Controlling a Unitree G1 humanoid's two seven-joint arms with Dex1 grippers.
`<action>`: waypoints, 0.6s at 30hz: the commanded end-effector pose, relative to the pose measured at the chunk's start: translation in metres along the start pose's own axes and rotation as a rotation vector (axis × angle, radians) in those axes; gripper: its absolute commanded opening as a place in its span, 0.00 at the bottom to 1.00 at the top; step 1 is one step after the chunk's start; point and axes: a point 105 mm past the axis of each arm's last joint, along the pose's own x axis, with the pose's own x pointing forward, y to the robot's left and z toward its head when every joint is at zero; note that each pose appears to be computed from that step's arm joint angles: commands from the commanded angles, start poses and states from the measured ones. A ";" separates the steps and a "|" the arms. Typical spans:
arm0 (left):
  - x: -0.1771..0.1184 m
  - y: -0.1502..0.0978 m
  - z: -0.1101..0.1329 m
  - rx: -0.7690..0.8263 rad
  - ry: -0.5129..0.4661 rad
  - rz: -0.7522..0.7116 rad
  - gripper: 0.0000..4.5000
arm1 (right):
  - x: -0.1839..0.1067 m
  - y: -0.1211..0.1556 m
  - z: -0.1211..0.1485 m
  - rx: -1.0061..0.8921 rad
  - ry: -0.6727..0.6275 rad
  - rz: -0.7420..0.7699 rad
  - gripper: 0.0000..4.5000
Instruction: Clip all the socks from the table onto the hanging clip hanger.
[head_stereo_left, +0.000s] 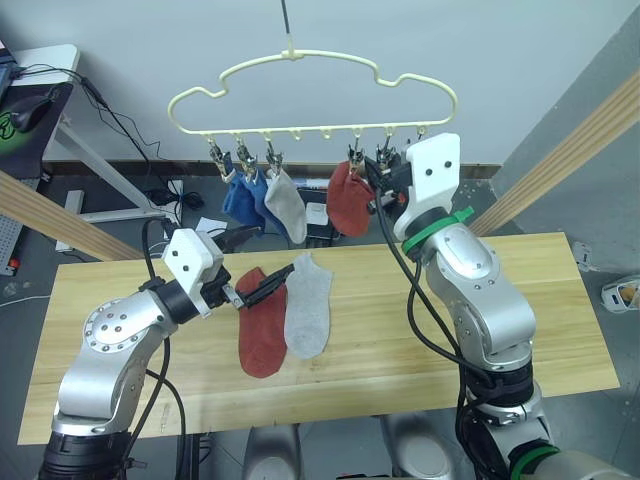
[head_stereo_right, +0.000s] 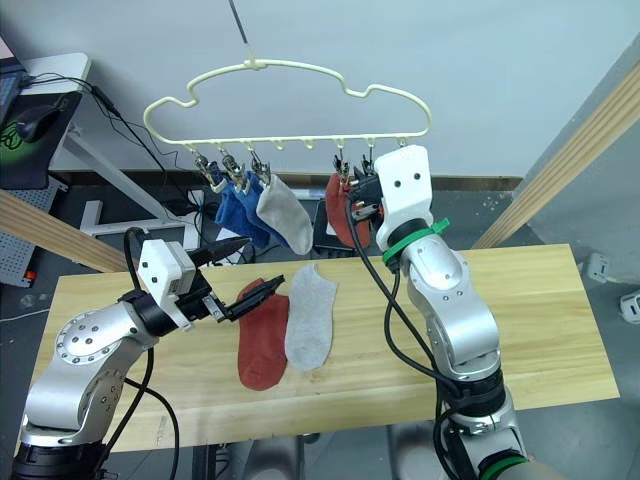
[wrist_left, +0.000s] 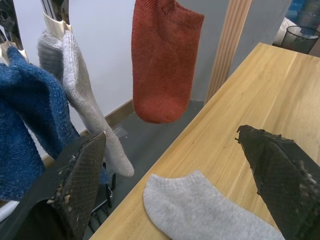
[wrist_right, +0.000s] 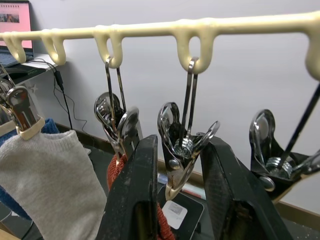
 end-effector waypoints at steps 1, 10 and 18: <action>-0.001 -0.005 0.005 0.021 -0.021 -0.012 1.00 | 0.000 -0.001 0.016 0.009 -0.060 -0.015 0.28; -0.001 -0.006 0.005 0.018 -0.020 -0.013 1.00 | 0.003 0.006 0.024 0.027 -0.088 0.016 0.28; -0.001 -0.009 0.005 0.010 -0.017 -0.018 1.00 | 0.004 0.006 0.029 0.034 -0.107 0.012 0.28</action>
